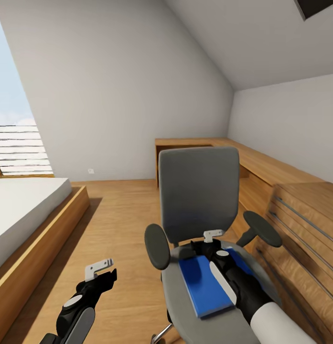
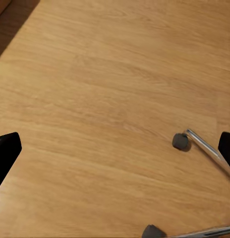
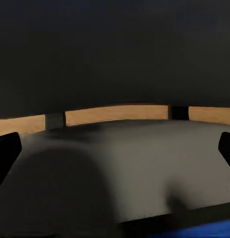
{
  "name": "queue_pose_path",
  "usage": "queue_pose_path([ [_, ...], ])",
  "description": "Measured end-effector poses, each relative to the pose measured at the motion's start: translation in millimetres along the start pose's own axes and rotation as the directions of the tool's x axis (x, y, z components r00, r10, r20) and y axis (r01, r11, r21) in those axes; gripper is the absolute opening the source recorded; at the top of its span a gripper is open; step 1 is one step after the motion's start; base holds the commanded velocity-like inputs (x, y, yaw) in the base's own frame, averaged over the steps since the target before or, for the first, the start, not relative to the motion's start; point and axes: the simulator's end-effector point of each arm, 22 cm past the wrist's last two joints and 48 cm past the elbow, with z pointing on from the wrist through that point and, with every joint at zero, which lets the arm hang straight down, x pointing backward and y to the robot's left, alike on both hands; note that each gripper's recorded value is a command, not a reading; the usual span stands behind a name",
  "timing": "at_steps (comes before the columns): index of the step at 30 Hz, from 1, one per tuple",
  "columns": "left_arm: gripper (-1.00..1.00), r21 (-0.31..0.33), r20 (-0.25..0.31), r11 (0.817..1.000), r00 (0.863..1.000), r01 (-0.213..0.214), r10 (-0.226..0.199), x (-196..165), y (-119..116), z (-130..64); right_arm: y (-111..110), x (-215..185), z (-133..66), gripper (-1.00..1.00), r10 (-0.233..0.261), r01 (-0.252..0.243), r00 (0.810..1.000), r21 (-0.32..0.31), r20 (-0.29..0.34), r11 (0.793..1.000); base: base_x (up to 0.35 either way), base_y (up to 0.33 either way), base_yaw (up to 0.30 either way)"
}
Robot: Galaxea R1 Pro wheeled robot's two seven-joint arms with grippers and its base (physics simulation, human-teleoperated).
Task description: In the bedroom, organize the workspace by keeping the computer under the desk, ensuring the monitor is on the desk, placing the keyboard on the desk next to the monitor, placing the mouse on the desk next to the keyboard, moving the folder from the swivel chair onto the desk next to the mouse, stacking the notebook on top of the folder with the pen on top of the notebook, and positioning the swivel chair next to the desk.
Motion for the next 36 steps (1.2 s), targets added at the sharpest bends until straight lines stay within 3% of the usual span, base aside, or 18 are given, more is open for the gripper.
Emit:
queue_pose_path([
  [11, 1.0, 0.001, 0.005, 1.0, 1.0, -0.001, 0.001, -2, 0, -0.1, 3, 4, 0.3, 1.0, -0.015, 0.015, 1.0, 0.002, -0.007, 1.0, 0.028, 0.0, 0.0],
  [21, 1.0, 0.003, 0.012, 1.0, 1.0, 0.003, -0.003, -4, -1, -1.2, -2, 34, 2.9, 1.0, -0.023, 0.025, 0.994, 0.013, -0.107, 1.0, 0.0, 0.0, 0.0],
  [36, 1.0, 0.0, 0.011, 1.0, 1.0, 0.004, -0.004, -4, 0, -1.0, -1, 42, 2.3, 1.0, -0.029, 0.031, 0.99, 0.012, -0.14, 0.999, 0.0, 0.0, 0.0],
])
